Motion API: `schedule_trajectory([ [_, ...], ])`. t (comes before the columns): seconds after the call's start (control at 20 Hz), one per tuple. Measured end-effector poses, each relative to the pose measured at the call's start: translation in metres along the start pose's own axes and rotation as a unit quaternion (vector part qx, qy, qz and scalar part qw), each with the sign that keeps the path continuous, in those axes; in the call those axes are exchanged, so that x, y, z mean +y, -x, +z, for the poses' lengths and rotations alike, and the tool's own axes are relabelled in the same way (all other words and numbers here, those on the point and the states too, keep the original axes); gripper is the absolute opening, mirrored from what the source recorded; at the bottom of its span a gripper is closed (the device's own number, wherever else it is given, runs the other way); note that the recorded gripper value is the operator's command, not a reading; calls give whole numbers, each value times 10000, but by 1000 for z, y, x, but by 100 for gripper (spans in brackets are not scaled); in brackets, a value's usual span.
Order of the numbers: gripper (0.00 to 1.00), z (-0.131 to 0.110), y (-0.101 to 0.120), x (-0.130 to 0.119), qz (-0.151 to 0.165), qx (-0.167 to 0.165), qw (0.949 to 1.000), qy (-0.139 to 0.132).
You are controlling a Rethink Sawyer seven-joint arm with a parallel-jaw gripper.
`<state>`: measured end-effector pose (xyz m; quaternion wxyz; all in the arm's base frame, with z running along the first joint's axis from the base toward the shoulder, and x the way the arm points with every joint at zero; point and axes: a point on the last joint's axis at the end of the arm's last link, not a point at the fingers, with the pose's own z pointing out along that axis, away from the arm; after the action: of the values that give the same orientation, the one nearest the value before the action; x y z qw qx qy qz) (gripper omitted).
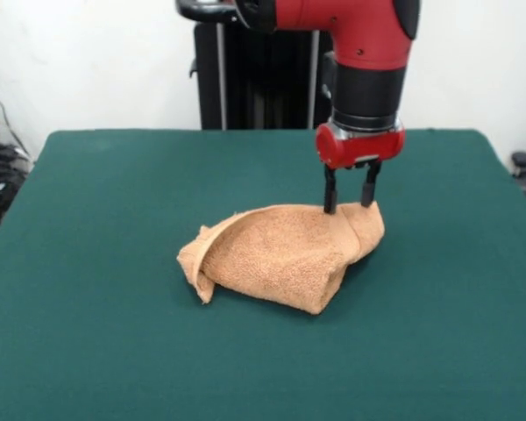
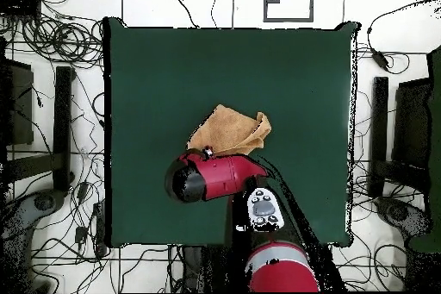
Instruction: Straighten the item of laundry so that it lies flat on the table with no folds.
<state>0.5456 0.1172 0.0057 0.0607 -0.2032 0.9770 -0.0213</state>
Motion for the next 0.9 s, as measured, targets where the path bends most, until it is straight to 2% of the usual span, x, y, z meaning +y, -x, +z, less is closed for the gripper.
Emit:
schedule_trajectory([
  [0.4,100,0,10,4,-28,-287,9996,5],
  [0.9,100,1,18,6,16,-433,9990,108],
])
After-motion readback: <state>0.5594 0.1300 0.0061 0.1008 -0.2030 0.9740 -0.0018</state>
